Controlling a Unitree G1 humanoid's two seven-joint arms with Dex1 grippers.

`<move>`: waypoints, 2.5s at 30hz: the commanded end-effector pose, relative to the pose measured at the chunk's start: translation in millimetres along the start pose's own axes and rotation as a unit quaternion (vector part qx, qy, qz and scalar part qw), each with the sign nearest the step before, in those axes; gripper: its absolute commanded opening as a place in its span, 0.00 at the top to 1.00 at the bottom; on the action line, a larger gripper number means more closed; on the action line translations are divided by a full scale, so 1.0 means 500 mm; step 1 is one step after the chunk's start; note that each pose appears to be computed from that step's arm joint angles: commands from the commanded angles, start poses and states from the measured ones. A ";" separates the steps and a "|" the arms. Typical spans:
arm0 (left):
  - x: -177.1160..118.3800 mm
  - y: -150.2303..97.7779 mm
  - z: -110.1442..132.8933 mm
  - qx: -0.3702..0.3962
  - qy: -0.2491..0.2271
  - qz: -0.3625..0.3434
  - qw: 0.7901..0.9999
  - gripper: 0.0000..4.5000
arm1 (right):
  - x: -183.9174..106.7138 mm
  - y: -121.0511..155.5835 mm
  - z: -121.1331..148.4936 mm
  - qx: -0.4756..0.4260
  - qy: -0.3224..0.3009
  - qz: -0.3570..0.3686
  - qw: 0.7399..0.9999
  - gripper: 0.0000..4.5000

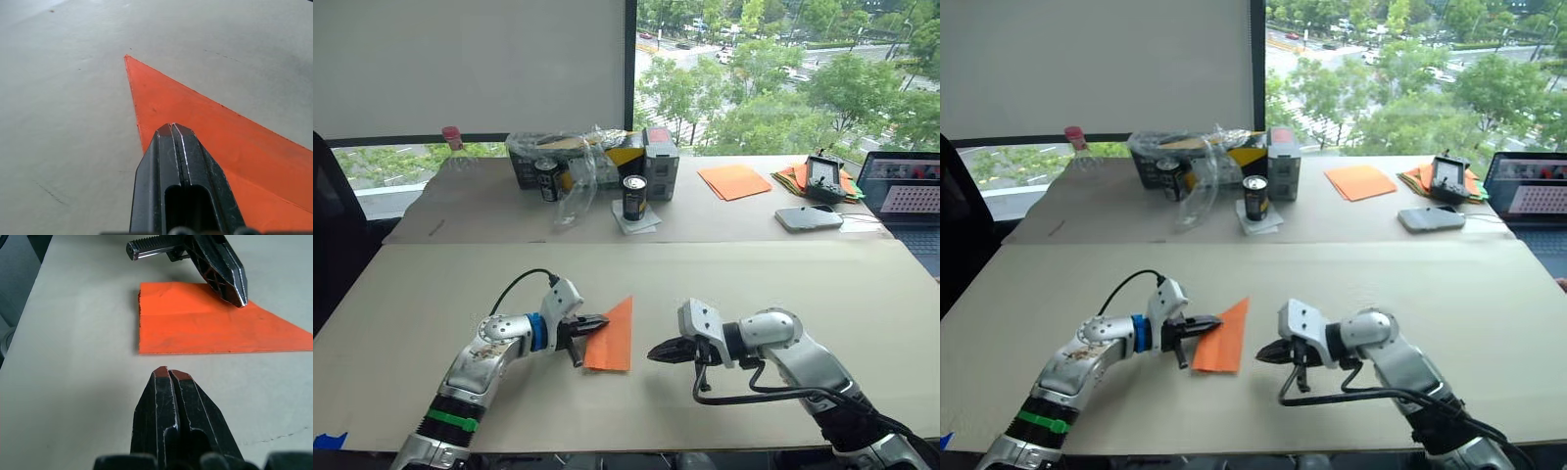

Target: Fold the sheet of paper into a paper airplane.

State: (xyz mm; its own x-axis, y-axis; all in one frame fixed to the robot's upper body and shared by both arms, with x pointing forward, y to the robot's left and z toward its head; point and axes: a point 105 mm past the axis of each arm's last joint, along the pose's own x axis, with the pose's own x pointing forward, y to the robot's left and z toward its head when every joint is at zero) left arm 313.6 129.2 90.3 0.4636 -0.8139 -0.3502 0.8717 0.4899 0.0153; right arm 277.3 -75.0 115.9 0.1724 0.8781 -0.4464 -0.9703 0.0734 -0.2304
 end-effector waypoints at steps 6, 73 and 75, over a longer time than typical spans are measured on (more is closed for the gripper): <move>-0.061 0.057 0.045 0.020 -0.004 0.043 0.999 0.99 | 0.037 -0.068 0.069 -0.053 -0.010 -0.059 0.997 1.00; 0.110 0.030 0.107 -0.585 0.097 -0.033 0.805 0.99 | -0.149 -0.172 0.047 -0.054 0.029 -0.360 0.931 1.00; 0.124 0.030 0.108 -0.603 0.076 -0.019 0.794 0.99 | -0.149 -0.176 0.053 -0.056 0.022 -0.365 0.929 1.00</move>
State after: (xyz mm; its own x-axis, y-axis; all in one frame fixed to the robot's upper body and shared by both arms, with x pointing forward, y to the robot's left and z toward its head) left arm 358.1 63.0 116.3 0.2703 -0.8545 -0.4435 0.0844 0.4799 -0.8732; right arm 344.2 -130.9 173.6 0.7645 0.5970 -0.2432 -0.6181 0.5717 -0.5396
